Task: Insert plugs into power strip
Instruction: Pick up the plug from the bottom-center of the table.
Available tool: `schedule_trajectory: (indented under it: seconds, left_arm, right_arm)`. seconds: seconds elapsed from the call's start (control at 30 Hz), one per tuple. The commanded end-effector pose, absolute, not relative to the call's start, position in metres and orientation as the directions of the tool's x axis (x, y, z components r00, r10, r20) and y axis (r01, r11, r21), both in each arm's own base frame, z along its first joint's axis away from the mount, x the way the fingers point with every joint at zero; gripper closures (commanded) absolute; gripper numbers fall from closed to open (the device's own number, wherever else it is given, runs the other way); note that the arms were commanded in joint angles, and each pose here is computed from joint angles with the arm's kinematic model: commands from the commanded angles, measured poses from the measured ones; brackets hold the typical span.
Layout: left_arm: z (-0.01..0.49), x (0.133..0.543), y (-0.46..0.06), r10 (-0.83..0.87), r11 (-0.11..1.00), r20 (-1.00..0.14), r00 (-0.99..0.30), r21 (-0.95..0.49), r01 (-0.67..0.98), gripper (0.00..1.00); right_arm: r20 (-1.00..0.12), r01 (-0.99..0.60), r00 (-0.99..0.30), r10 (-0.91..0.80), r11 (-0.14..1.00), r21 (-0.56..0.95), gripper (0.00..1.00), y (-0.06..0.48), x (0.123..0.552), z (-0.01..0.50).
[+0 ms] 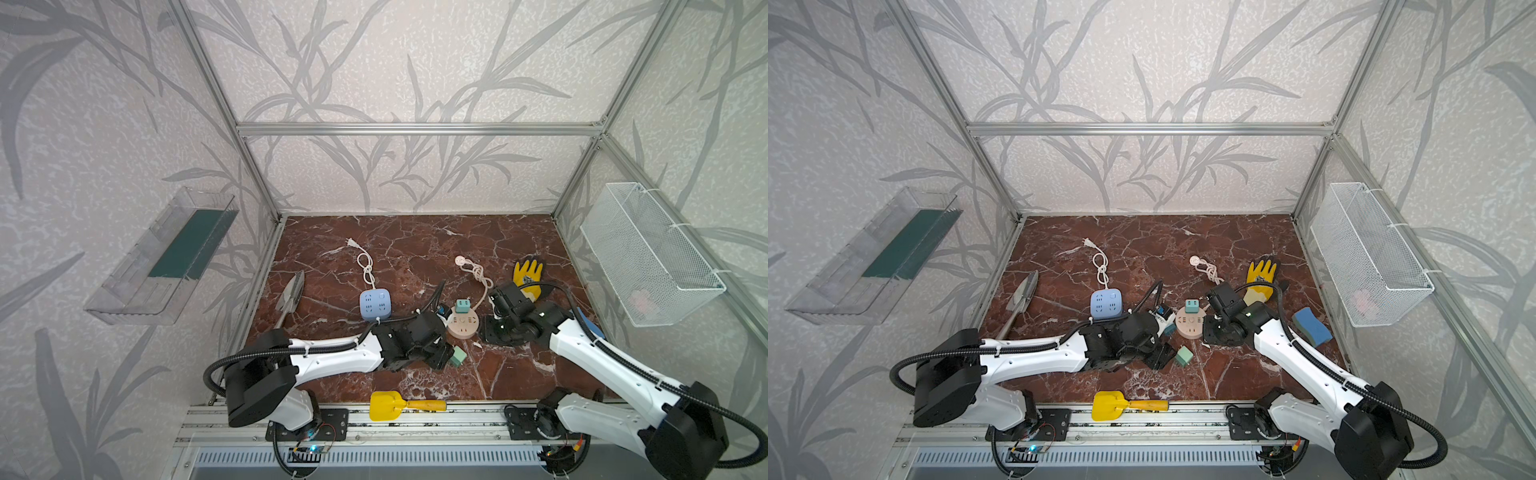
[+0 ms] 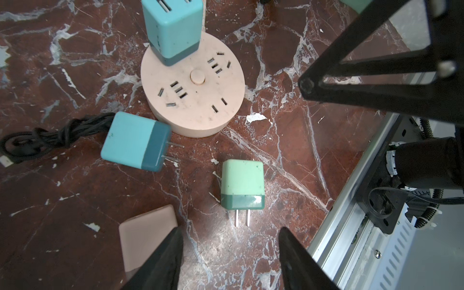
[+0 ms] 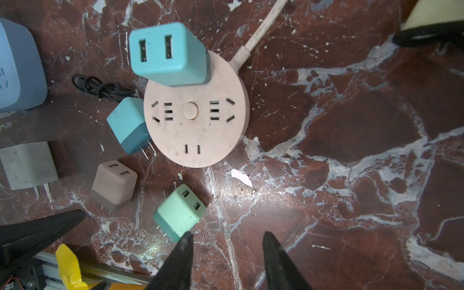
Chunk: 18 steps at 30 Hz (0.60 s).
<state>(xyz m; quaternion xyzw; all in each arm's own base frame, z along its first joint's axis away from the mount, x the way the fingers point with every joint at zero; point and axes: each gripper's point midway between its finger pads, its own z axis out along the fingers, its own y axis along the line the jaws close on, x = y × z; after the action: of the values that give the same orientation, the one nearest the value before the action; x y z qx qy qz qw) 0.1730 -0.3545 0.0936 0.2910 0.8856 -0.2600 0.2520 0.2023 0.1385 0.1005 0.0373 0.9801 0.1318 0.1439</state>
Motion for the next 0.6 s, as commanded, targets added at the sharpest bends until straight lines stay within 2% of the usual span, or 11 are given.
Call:
schedule_trajectory:
  seconds: [0.0, 0.57]
  left_arm:
    - [0.097, 0.174, -0.360, 0.388, 0.696, -0.607, -0.694, -0.300, 0.652, 0.39]
    - [0.080, 0.173, -0.373, 0.452, 0.675, -0.583, -0.675, -0.271, 0.686, 0.39]
  right_arm:
    - [-0.258, 0.055, -0.958, 0.127, 0.962, 0.269, 0.54, 0.134, 0.196, 0.099]
    - [-0.239, 0.070, -0.961, 0.137, 0.960, 0.270, 0.54, 0.135, 0.198, 0.082]
